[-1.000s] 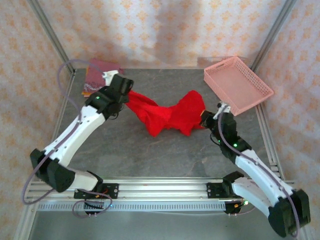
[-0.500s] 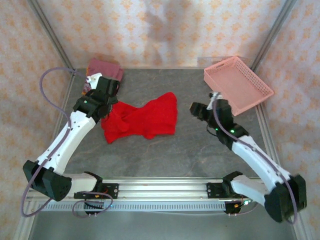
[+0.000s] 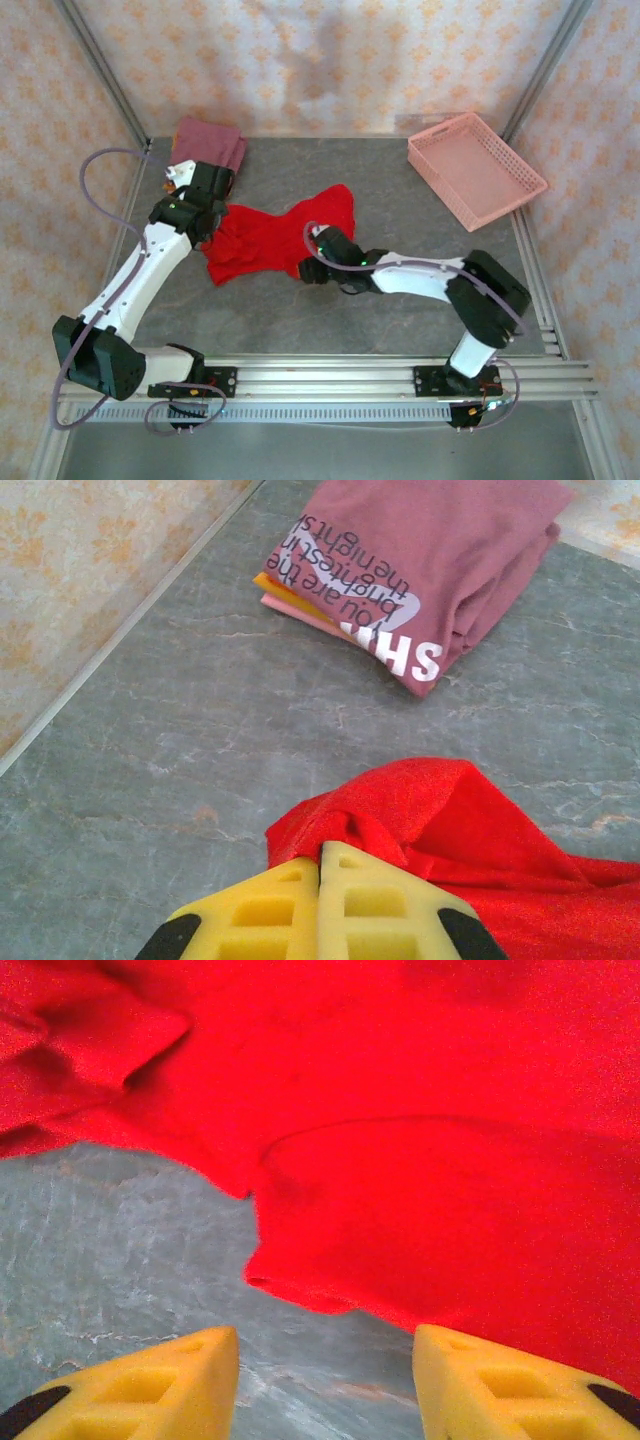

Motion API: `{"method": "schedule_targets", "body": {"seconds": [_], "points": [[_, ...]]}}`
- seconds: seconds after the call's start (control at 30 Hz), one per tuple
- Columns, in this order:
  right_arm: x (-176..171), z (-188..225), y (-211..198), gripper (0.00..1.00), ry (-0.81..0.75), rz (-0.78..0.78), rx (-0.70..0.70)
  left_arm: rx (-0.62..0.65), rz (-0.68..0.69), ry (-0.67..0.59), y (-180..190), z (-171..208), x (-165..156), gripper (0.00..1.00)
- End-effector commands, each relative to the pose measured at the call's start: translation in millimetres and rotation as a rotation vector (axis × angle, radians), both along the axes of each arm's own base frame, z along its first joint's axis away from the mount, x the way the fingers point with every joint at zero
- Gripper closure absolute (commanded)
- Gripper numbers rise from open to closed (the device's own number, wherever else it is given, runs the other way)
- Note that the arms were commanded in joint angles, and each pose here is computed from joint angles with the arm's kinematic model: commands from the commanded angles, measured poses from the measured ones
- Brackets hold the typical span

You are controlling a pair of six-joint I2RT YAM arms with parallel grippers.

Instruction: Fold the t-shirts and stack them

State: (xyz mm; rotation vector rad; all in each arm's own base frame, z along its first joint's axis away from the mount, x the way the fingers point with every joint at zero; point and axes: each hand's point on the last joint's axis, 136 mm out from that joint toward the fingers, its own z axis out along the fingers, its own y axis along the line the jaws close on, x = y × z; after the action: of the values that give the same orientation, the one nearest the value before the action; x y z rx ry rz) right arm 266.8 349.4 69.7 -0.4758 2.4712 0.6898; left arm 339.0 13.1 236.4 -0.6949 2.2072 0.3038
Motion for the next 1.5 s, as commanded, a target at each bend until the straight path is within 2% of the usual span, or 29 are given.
{"method": "schedule_targets", "body": {"seconds": [0.0, 0.17, 0.27, 0.43, 0.53, 0.6, 0.63, 0.7, 0.73, 1.0, 1.33, 1.47], "points": [[2.1, -1.2, 31.7, 0.53, 0.018, -0.008, 0.089, -0.013, 0.040, 0.007, 7.8, -7.2, -1.8, 1.00], [10.9, -21.3, 42.8, 0.53, 0.027, -0.033, 0.078, -0.016, 0.045, 0.019, 11.0, -12.2, -3.2, 1.00], [21.9, -27.2, 37.4, 0.47, -0.003, -0.072, 0.032, -0.019, 0.043, 0.020, 11.2, -13.4, -4.3, 1.00], [31.3, -34.0, 25.9, 0.47, -0.016, -0.113, -0.035, -0.019, 0.045, 0.021, 12.5, -14.4, -6.6, 1.00], [34.2, -38.7, 26.2, 0.56, -0.013, -0.110, -0.066, -0.026, 0.046, 0.020, 12.3, -17.1, -6.4, 1.00], [35.9, -41.3, 26.8, 0.66, -0.008, -0.113, -0.082, -0.028, 0.047, 0.021, 12.2, -18.0, -6.4, 1.00], [37.3, -38.2, 25.2, 0.74, -0.016, -0.125, -0.081, -0.027, 0.046, 0.022, 12.0, -18.2, -6.1, 1.00], [39.0, -19.6, 21.2, 0.98, -0.060, -0.150, -0.026, -0.021, 0.046, 0.026, 13.3, -17.3, -6.5, 1.00], [39.5, -4.5, 19.4, 1.00, -0.094, -0.158, 0.021, -0.015, 0.048, 0.027, 14.8, -15.7, -7.4, 1.00], [45.9, 102.7, -38.7, 1.00, -0.272, -0.232, 0.154, -0.059, 0.065, -0.040, 22.1, 5.5, -11.9, 1.00], [28.3, 279.6, -153.0, 1.00, -0.665, -0.415, 0.209, -0.143, 0.086, -0.353, 27.4, 116.2, -24.1, 1.00], [14.7, 324.4, -177.4, 1.00, -0.764, -0.445, 0.226, -0.208, 0.043, -0.421, 18.1, 138.0, -25.8, 1.00]]}}
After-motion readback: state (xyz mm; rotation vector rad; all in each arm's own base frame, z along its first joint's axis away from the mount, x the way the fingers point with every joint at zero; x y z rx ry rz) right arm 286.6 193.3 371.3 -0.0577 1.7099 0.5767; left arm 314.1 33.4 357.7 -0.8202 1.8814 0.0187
